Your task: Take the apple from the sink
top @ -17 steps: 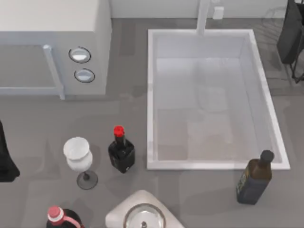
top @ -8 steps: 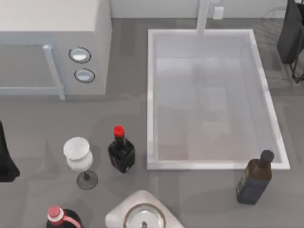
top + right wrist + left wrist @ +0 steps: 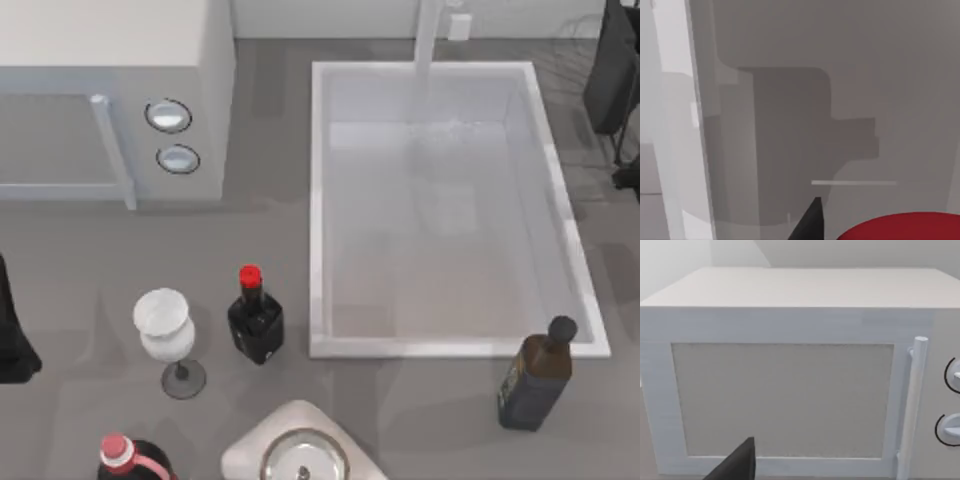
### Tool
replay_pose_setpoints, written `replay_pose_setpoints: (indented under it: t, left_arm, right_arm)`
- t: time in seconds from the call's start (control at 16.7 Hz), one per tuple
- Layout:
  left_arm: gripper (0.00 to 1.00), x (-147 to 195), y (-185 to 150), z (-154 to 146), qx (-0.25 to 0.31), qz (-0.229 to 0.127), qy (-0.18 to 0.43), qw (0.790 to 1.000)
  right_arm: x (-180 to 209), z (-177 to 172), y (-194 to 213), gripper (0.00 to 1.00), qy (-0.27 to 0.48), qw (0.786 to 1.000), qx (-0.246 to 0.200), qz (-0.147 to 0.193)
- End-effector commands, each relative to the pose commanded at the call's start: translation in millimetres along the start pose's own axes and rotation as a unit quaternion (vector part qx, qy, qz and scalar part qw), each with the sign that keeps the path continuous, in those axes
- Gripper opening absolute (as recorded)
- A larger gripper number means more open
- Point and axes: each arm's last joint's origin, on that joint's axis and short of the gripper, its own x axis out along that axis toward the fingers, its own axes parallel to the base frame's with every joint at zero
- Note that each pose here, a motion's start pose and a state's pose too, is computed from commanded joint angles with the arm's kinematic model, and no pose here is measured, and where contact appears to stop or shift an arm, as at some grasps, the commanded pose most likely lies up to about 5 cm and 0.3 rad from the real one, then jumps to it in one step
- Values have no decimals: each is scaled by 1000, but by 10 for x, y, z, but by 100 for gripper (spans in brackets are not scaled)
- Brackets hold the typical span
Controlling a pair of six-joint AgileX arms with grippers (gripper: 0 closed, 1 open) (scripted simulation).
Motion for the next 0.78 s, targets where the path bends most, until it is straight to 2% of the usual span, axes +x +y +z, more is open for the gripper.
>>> replay_pose_setpoints:
  t: [0.18,0.78]
  left_arm:
    - [100,0,0,0,0,0,0,1000]
    - [100,0,0,0,0,0,0,1000]
  right_arm:
    - [0,0,0,0,0,1000,0,0]
    - [0,0,0,75,0,1000,0,0]
